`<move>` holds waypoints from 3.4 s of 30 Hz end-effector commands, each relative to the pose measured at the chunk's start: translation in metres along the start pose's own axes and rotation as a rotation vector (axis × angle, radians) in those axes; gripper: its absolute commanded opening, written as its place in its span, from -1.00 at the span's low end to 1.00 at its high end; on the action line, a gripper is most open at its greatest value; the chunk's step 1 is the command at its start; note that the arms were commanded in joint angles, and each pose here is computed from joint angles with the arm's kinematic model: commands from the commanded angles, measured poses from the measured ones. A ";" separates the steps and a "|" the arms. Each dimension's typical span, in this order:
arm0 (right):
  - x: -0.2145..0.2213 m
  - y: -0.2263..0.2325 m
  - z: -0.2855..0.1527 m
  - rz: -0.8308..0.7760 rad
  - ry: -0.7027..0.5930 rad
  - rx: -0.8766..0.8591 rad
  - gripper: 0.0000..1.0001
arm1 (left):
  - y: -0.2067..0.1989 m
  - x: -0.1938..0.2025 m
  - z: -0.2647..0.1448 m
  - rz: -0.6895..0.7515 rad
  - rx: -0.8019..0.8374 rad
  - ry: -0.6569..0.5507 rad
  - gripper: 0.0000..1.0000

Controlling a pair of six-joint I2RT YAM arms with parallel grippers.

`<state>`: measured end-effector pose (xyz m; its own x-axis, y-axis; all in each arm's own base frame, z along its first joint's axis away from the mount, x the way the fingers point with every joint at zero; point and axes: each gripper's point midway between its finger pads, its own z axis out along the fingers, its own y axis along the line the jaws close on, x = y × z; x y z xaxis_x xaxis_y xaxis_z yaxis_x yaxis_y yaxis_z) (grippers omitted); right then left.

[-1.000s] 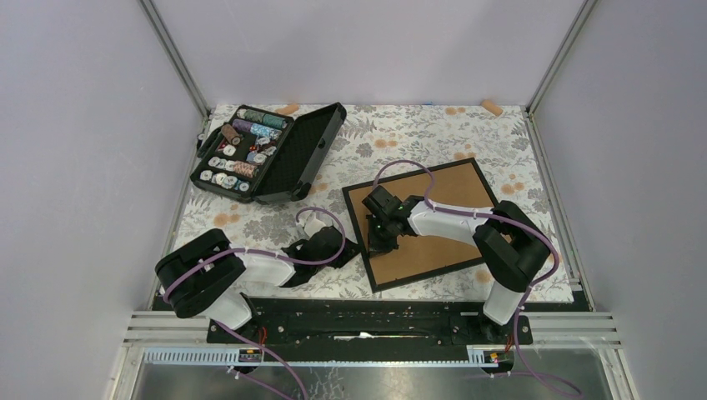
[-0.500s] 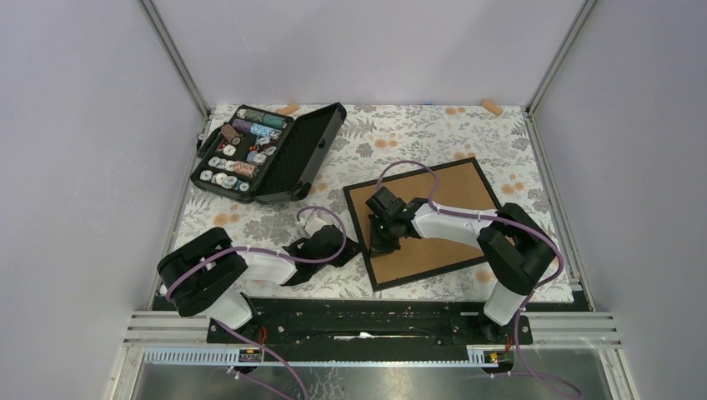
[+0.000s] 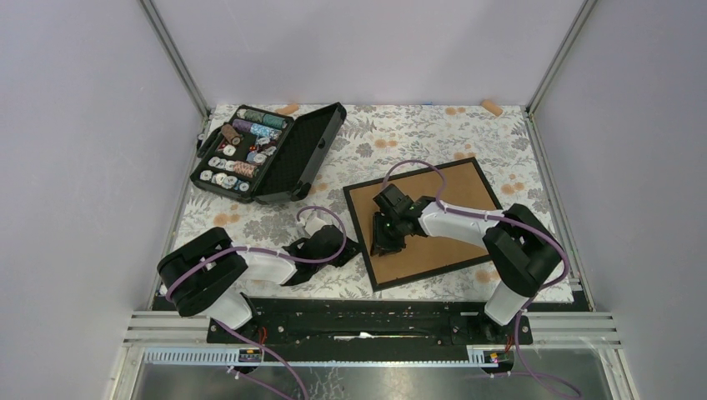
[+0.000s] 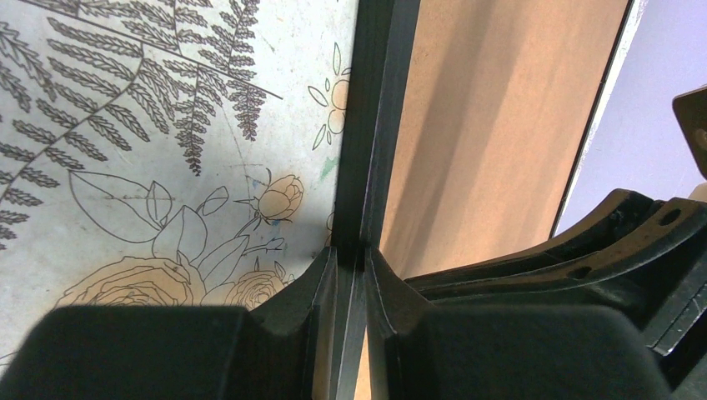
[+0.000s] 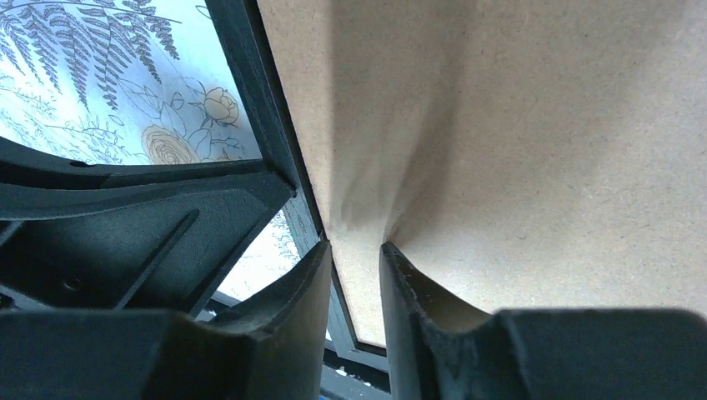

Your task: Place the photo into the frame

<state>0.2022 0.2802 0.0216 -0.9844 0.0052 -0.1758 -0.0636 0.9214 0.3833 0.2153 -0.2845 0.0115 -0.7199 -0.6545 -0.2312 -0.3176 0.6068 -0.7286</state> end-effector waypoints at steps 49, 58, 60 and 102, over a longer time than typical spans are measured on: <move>0.024 -0.074 0.001 -0.141 0.094 0.633 -0.24 | 0.160 -0.010 -0.023 0.161 -0.557 -0.027 -0.72; 0.033 -0.072 0.004 -0.124 0.099 0.573 -0.25 | 0.162 -0.014 -0.024 0.162 -0.567 -0.046 -0.78; 0.035 -0.067 0.009 -0.107 0.096 0.520 -0.25 | 0.166 -0.014 -0.027 0.163 -0.584 -0.047 -0.79; 0.032 -0.076 0.001 -0.053 0.086 0.412 -0.65 | 0.175 -0.020 -0.031 0.181 -0.653 -0.072 -0.89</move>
<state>0.2051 0.2821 0.0182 -0.9697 -0.0252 -0.2431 -0.0714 0.9805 0.1830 0.2210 -0.2884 0.0096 -0.7062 -0.6768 -0.2078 -0.3607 0.5965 -0.7170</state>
